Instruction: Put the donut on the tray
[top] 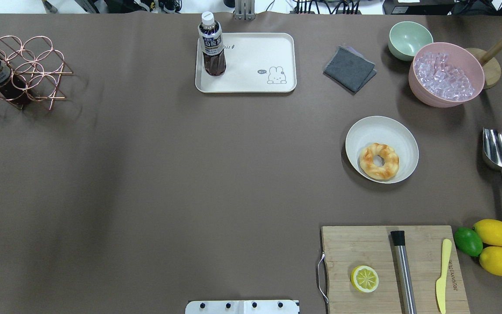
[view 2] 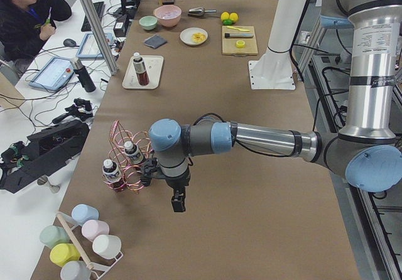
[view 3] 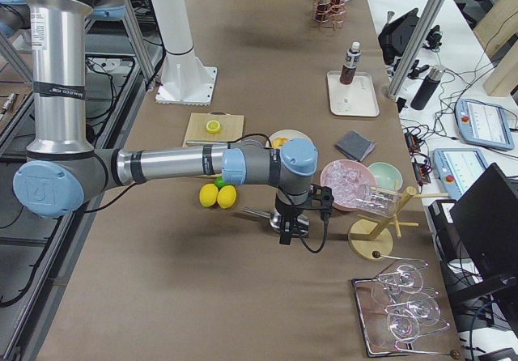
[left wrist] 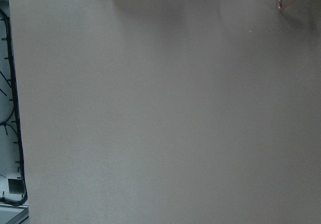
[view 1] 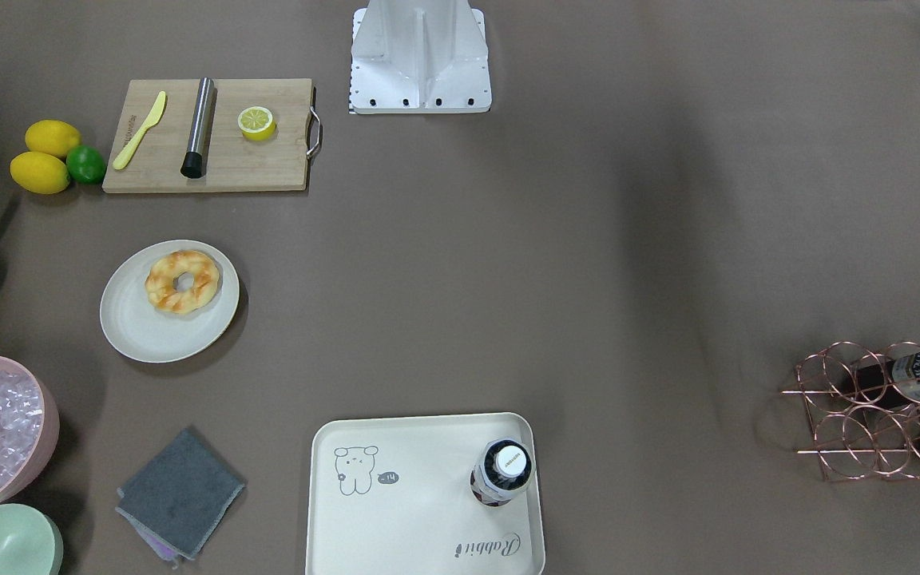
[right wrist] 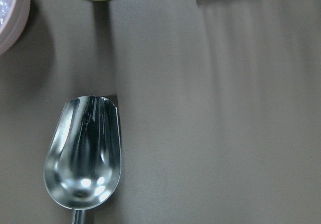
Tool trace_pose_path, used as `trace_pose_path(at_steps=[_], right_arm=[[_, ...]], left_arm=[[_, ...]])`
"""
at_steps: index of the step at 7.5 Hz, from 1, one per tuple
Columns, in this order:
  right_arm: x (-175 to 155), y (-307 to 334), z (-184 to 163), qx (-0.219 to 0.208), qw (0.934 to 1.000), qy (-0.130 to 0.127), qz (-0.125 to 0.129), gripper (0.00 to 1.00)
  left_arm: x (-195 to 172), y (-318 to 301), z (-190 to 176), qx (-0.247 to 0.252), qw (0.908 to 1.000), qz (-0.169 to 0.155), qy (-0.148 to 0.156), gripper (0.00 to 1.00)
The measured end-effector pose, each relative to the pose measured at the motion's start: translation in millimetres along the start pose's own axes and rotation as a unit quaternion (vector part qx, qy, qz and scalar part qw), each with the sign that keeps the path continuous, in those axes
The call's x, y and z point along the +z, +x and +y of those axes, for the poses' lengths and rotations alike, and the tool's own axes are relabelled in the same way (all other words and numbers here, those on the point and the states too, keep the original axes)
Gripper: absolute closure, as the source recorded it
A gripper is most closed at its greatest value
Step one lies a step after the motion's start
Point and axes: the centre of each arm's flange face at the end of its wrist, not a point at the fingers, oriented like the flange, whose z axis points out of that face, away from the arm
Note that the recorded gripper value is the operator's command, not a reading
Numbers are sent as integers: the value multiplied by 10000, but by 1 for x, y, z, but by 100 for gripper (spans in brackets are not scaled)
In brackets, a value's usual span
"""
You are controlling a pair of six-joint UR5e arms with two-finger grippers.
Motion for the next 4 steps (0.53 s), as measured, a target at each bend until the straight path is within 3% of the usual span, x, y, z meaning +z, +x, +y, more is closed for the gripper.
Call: trace_pose_path(at_steps=[4], right_arm=[[4, 3, 3, 5, 10000, -44, -29, 0]], left_arm=[[2, -1, 2, -13, 10000, -4, -20, 2]])
